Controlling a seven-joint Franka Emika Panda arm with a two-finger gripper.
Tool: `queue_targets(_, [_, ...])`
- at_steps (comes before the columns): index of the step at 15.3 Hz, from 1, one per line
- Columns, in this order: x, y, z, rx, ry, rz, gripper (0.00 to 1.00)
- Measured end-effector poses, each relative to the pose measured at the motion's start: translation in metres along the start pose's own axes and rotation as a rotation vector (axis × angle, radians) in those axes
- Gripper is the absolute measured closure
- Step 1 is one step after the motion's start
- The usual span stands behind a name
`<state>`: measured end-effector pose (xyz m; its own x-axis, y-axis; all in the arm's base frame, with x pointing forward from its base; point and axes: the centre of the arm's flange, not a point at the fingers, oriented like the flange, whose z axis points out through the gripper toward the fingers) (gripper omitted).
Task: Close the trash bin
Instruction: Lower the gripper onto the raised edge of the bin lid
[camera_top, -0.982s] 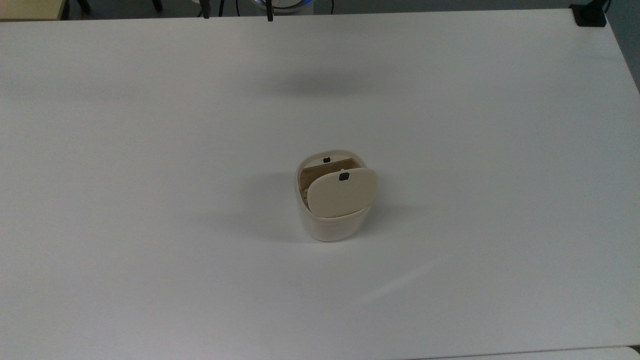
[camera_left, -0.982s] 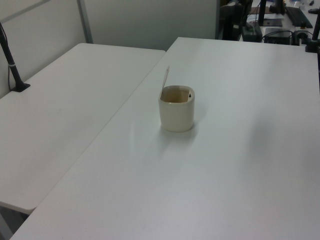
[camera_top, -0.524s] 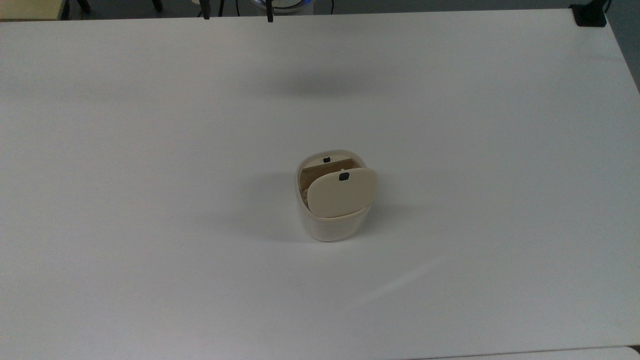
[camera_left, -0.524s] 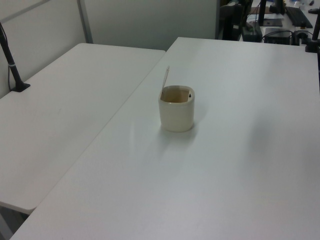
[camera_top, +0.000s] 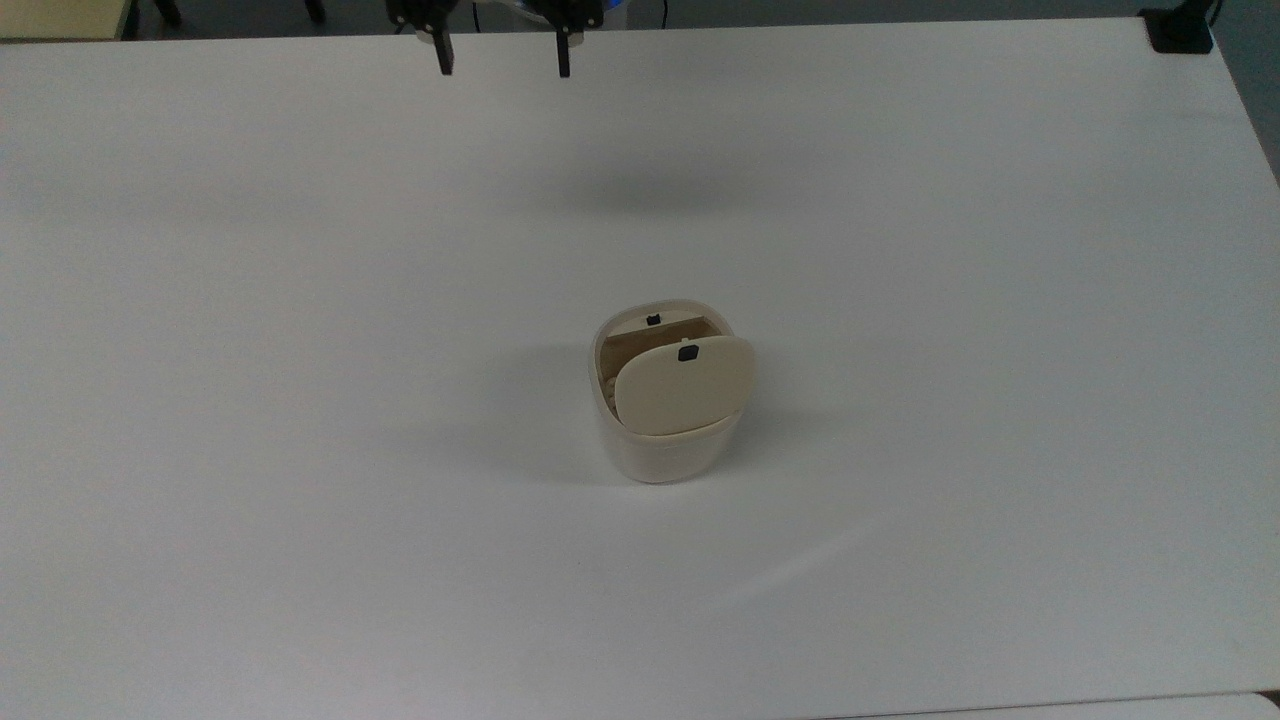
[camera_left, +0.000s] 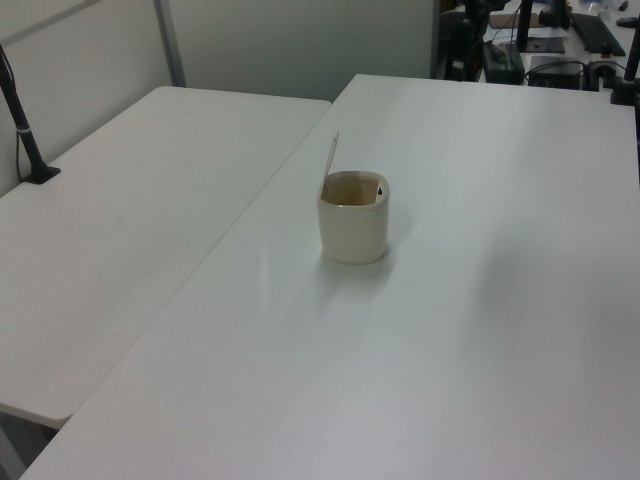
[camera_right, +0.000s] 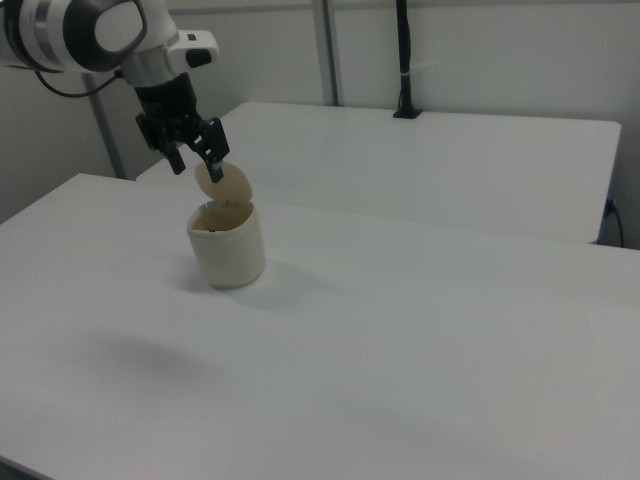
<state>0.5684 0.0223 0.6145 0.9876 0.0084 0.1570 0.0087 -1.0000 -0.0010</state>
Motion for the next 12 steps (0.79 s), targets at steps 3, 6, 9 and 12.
queue_targets(3, [0.021,-0.022,0.013,0.037,0.092,0.124,0.47])
queue_targets(6, [0.043,-0.050,0.033,0.079,0.181,0.296,0.80])
queue_targets(9, [0.062,-0.072,0.043,0.126,0.230,0.463,0.99])
queue_targets(12, [0.088,-0.073,0.039,0.197,0.265,0.638,0.99])
